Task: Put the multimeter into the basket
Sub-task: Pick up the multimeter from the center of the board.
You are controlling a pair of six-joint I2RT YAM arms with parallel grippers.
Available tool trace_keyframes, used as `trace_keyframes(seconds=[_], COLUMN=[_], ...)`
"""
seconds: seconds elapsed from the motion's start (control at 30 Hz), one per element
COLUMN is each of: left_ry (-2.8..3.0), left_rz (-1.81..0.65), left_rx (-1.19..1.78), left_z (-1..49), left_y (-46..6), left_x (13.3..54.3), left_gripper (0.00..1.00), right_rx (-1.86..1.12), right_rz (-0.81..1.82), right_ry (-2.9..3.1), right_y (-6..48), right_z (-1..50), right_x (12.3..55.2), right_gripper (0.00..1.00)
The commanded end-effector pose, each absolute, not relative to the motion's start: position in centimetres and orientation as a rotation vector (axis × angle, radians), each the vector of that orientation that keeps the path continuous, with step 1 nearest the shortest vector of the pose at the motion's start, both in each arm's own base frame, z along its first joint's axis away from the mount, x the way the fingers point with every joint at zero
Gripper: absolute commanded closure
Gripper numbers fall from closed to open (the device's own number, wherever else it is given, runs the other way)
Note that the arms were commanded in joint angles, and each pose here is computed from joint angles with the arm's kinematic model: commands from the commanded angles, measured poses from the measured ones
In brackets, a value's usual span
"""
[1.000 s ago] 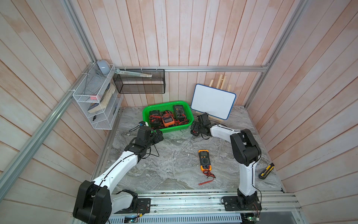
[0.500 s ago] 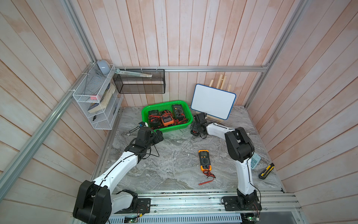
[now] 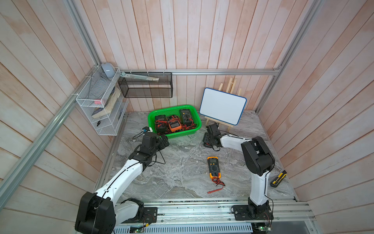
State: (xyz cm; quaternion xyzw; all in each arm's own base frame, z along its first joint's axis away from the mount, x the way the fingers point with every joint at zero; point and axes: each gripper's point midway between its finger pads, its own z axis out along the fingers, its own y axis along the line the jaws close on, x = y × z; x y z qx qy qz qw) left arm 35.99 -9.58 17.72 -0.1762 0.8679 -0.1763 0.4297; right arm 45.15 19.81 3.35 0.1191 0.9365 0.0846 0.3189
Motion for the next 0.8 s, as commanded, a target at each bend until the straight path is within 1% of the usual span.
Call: trace_keyframes(seconds=[0.0, 0.17, 0.33, 0.5, 0.77], left_ry=[2.113, 2.084, 2.076, 2.103, 2.148], left_rz=[-0.41, -0.368, -0.381, -0.393, -0.414], left_rx=[-0.502, -0.562, -0.589, -0.571, -0.538], left_z=[19.4, 20.1, 20.5, 20.1, 18.9], left_y=[-7.2, -4.2, -2.5, -2.1, -2.7], left_x=[36.5, 37.1, 37.9, 38.5, 38.7], left_gripper=[0.0, 0.0, 0.0, 0.0, 0.0], right_rx=[0.304, 0.264, 0.197, 0.097, -0.061], right_rz=[0.298, 0.375, 0.448, 0.465, 0.559], right_ry=[2.433, 2.384, 2.331, 2.264, 2.153], right_y=[20.0, 20.5, 21.9, 24.4, 30.4], right_z=[5.2, 8.2, 11.5, 15.2, 20.1], right_x=[44.5, 44.0, 43.9, 44.2, 46.1], right_gripper=[0.54, 0.56, 0.57, 0.57, 0.57])
